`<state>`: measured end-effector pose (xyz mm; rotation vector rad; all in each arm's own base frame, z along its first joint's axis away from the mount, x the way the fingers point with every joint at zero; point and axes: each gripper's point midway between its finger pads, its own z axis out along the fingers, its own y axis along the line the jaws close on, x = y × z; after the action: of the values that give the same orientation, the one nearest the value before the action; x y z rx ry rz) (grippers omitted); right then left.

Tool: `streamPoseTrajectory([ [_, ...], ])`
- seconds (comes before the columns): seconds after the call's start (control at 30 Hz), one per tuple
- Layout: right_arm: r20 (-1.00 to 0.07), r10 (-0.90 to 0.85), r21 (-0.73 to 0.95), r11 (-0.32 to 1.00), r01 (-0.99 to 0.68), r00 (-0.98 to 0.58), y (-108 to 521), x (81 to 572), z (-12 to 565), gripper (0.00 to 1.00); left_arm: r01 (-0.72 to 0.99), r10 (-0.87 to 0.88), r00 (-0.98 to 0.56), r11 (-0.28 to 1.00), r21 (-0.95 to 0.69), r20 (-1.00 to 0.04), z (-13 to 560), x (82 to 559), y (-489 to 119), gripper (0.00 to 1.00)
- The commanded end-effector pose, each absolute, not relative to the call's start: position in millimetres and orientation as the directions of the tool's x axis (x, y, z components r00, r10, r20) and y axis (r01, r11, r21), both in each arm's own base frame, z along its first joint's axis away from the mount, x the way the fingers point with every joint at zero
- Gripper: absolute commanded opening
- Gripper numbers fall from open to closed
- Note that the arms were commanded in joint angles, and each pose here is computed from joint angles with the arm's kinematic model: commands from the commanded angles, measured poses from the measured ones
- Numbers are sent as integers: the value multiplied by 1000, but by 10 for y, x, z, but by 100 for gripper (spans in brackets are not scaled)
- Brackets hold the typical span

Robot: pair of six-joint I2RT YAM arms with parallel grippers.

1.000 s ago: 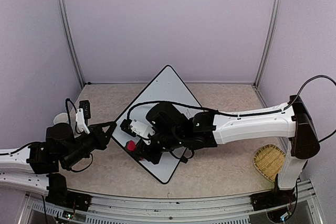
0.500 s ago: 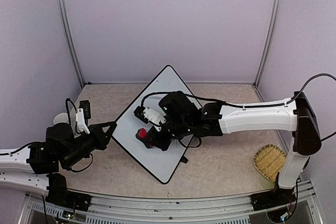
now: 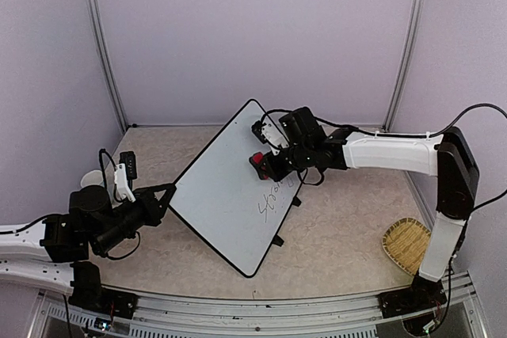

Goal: Erase the whiteboard
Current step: Erase the whiteboard at the center of the board.

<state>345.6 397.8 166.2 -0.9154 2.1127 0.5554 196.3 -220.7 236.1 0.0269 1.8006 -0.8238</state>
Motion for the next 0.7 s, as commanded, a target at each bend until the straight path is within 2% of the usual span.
streamPoseTrajectory([
  [0.0, -758, -423, 36, 732, -680, -496, 3801, 3723, 1505, 20, 535, -166, -485, 720, -442, -858, 2058, 1685, -2427, 0],
  [0.23, -799, -453, 0, 659, -753, -396, 3860, 3379, 1682, 20, 523, -168, -483, 732, -437, -860, 2039, 1707, -2409, 0],
  [0.43, -737, -585, -133, 618, -775, -340, 3860, 2993, 1499, 20, 493, -175, -487, 753, -436, -855, 2018, 1744, -2386, 0],
  [0.67, -696, -643, -193, 595, -780, -318, 3892, 2749, 1400, 20, 484, -186, -489, 755, -443, -852, 2021, 1758, -2389, 0],
])
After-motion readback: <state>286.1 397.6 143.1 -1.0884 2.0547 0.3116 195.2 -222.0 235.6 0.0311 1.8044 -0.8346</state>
